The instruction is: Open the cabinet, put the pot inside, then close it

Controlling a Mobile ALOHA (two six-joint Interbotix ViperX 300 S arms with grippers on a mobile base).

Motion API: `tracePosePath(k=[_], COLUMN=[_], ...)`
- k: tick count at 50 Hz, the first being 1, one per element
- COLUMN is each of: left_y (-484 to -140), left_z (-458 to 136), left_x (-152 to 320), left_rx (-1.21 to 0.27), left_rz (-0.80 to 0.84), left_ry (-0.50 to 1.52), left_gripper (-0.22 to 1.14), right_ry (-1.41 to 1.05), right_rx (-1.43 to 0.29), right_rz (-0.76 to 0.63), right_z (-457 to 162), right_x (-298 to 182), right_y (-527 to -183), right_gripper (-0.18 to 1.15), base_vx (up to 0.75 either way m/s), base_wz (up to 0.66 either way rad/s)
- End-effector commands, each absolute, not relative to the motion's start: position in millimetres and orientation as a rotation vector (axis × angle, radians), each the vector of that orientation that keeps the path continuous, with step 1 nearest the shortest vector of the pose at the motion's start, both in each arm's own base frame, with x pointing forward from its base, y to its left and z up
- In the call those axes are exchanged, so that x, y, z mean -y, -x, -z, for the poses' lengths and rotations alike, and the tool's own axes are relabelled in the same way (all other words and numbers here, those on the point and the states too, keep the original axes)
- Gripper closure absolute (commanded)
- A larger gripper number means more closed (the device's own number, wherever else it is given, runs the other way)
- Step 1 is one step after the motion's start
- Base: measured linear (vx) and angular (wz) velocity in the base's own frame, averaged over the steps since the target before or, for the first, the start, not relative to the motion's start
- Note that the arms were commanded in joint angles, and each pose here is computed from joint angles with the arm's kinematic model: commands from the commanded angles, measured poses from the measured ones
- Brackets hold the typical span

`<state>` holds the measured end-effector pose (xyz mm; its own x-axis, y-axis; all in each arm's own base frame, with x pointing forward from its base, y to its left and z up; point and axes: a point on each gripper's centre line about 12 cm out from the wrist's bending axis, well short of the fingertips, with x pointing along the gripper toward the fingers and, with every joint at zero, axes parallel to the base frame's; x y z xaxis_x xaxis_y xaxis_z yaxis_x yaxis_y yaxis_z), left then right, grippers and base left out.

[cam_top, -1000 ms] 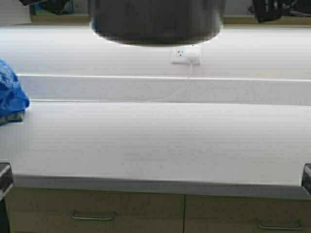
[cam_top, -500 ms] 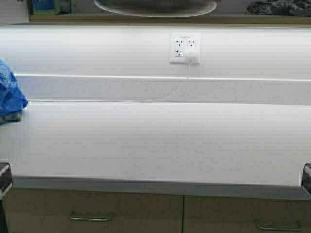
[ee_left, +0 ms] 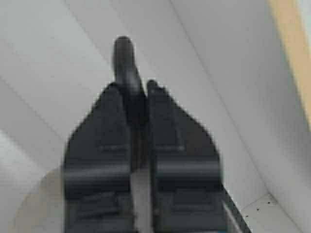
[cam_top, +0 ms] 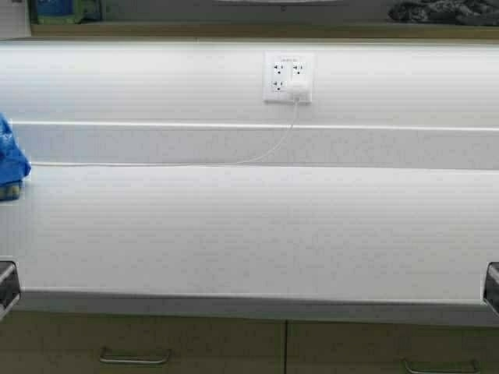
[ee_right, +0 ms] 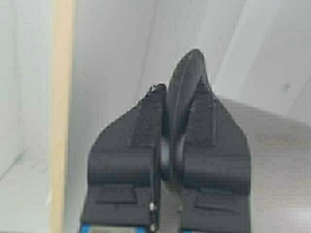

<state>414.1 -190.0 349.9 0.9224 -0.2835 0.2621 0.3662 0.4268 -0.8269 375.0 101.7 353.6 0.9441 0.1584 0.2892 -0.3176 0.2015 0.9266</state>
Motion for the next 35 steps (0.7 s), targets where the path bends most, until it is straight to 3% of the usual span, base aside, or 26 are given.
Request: tracePosePath(k=[1,35], left_y=[-405.5,-461.1], left_z=[-381.7,-382.3], left_x=[233.3,253.2], left_rx=[0.101,0.081], left_rz=[0.532,0.508], left_ry=[1.030,1.069], left_gripper=[0.89,0.89], right_ry=[-1.324,-1.321], right_rx=[0.165,0.149], right_rz=[-0.442,-0.383], right_z=[-388.5,-396.8], right_x=[-129.7,-130.5], right_y=[-389.6,-464.6], right_gripper=[0.90,0.90], base_vx=[0.06,0.07], base_wz=[-0.04,-0.01])
